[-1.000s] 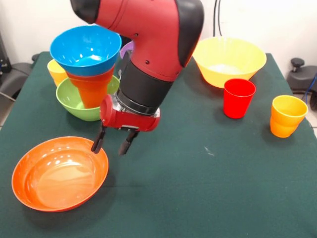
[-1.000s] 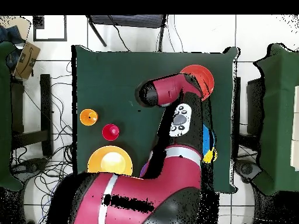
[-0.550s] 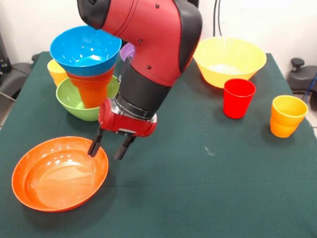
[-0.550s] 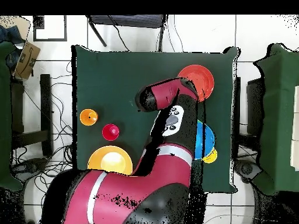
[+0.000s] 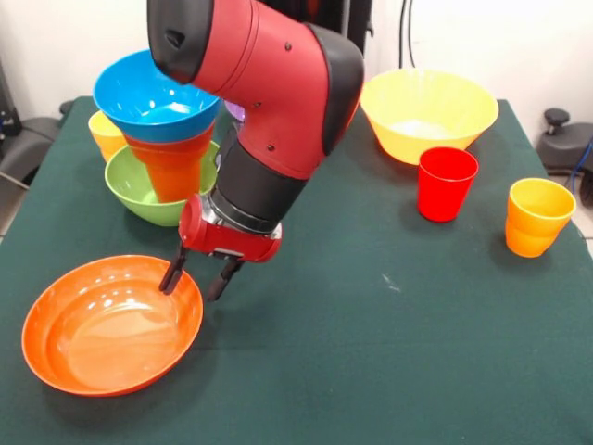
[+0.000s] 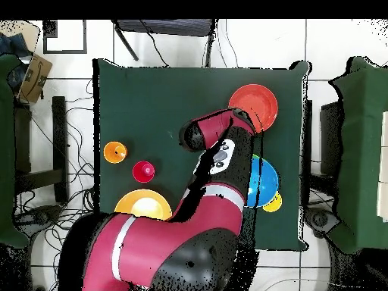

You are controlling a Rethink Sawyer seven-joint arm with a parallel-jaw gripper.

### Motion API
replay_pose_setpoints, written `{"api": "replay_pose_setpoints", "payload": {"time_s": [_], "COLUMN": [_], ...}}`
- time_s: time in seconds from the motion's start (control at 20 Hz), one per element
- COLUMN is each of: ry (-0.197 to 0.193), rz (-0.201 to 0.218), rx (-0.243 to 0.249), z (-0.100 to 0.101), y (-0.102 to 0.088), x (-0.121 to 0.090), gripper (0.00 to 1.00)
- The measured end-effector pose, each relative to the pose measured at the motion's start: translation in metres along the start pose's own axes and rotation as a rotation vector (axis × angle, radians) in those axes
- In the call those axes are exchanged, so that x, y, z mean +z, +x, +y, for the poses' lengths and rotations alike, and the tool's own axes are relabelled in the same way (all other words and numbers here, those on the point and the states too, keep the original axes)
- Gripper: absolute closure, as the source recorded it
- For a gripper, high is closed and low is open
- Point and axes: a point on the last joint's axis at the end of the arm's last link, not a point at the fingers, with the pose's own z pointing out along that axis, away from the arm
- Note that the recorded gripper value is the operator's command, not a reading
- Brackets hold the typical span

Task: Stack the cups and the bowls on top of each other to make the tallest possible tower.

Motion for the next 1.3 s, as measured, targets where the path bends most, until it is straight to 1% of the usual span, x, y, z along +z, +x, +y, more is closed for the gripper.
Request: {"api": "replay_pose_setpoints", "payload": {"time_s": [0.25,0.35,0.4,0.55,0.75,1.05,1.2,1.25,1.3], "ry": [0.003,0.015,0.026,0.030,0.050,0.044,0.036,0.026,0.023], "rz": [0.031,0.028,0.025,0.022,-0.007,-0.005,-0.001,-0.001,-0.001], "rx": [-0.024,-0.033,-0.041,-0.043,-0.036,-0.022,-0.006,0.012,0.018], "z": [0.010,0.009,0.010,0.009,-0.001,0.000,0.001,0.001,0.001], "y": [0.015,0.015,0.016,0.016,0.012,0.013,0.013,0.012,0.012], "x": [0.014,0.013,0.014,0.014,0.012,0.011,0.009,0.004,0.001], "gripper": [0.00,0.00,1.00,1.00,1.00,1.00,1.00,1.00,1.00]}}
